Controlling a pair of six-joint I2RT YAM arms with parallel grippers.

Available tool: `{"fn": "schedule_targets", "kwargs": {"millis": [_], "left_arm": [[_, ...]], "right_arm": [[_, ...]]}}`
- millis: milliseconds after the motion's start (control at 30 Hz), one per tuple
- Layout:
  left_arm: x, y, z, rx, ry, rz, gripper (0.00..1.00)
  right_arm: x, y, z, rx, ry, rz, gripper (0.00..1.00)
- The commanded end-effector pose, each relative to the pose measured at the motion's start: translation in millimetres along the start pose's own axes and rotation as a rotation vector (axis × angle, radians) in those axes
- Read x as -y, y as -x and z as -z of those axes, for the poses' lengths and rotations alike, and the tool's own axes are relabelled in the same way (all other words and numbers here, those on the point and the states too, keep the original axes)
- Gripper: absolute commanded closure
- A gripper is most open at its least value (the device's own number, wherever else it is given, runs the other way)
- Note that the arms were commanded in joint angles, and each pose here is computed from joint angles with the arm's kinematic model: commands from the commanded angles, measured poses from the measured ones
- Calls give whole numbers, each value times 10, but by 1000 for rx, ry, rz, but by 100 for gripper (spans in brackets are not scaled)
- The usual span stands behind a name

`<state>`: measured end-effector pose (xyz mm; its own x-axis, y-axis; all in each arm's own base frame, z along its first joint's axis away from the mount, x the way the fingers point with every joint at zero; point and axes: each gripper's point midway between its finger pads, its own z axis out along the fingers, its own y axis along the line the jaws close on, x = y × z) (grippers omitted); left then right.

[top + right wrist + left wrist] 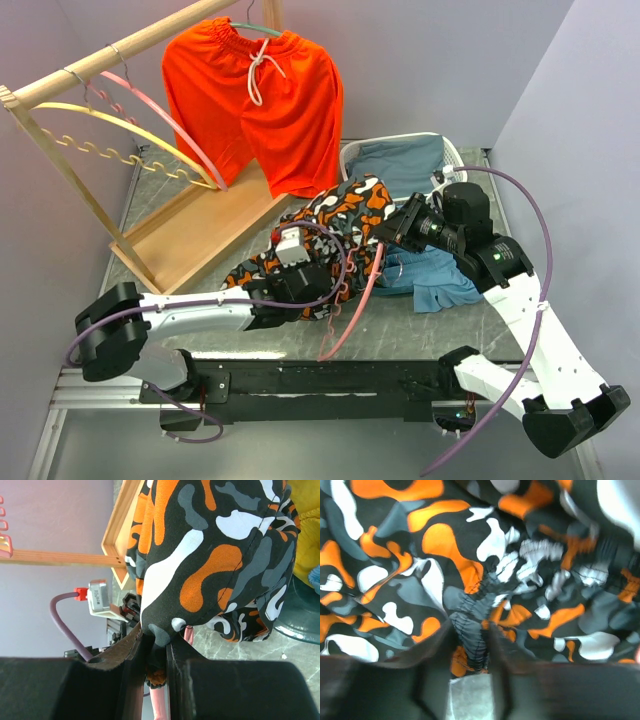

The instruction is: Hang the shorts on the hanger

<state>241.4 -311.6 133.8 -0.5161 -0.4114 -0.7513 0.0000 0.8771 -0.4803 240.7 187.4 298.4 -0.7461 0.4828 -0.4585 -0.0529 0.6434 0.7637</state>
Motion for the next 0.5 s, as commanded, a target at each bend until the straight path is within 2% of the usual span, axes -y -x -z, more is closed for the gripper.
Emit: {"fn": "schedule_targets", "kwargs": {"millis": [0, 33, 67, 100, 400, 467], "left_arm": [[-149, 225, 49, 102, 58, 74, 75], [-232, 208, 57, 103, 72, 70, 89], [-260, 228, 74, 112, 75, 80, 96], [-273, 275, 122, 119, 65, 98, 99], [-610, 201, 405, 61, 10, 159, 99], [-721, 152, 462, 31, 26, 140, 99]], "right_arm": [[-209, 181, 138, 82, 64, 2, 100], [-223, 215, 149, 94, 67, -4, 100], [-233, 238, 149, 100, 67, -18, 100], [-246, 279, 156, 113, 67, -26, 100], [-340, 1008, 274, 320, 96, -193, 100], [-416, 1088, 273, 323, 148, -235, 100]]}}
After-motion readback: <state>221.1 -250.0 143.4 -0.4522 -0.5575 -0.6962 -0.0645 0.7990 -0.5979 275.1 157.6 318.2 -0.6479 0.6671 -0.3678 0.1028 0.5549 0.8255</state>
